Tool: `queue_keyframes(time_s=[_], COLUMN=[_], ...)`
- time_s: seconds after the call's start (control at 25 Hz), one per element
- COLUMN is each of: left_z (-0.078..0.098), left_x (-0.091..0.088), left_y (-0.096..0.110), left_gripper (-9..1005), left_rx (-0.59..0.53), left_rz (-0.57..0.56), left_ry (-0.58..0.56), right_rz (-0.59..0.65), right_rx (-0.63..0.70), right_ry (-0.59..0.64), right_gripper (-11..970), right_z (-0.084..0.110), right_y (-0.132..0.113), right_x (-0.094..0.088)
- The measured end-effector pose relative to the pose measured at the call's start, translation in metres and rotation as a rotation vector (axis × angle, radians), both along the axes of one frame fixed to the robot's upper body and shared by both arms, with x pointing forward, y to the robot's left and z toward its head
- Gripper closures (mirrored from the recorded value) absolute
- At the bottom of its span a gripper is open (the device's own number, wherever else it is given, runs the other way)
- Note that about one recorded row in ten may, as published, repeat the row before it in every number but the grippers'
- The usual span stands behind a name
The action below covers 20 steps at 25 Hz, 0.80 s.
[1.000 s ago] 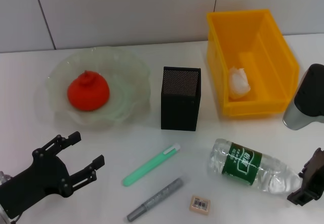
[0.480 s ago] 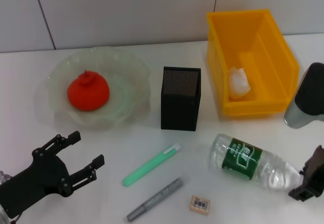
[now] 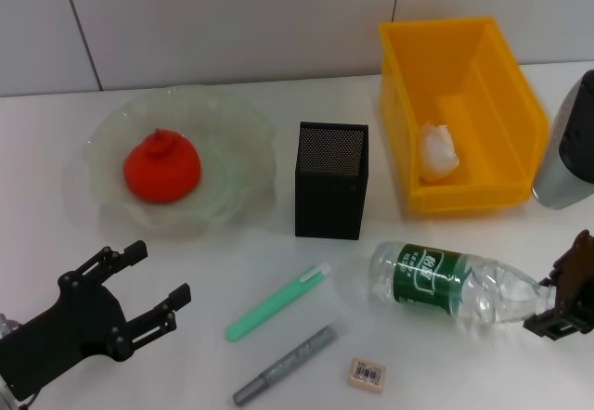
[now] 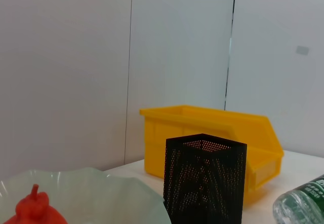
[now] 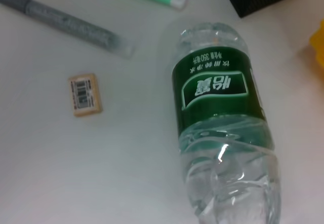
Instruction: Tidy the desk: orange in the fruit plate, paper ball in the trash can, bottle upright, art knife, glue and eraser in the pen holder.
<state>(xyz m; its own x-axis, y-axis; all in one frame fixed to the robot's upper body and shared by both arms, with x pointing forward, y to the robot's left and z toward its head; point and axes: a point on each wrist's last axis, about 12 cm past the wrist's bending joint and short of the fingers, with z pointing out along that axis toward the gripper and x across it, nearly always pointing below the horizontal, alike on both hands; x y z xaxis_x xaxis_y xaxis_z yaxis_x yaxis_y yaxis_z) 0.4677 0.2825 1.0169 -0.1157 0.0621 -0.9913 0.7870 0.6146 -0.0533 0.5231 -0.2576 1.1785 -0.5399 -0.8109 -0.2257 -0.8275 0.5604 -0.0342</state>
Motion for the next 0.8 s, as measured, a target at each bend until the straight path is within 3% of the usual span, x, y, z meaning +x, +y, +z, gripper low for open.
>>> queue_keyframes(time_s=[0.8], left_z=[0.003], left_x=[0.001], left_y=[0.001], left_gripper=[169], left_rx=[-0.008], left_rz=[0.005], left_ry=[-0.015], right_rz=[0.047], right_rx=[0.087], right_ry=[-0.11], right_gripper=[523], right_z=[0.043], right_y=[0.012], right_x=[0.006])
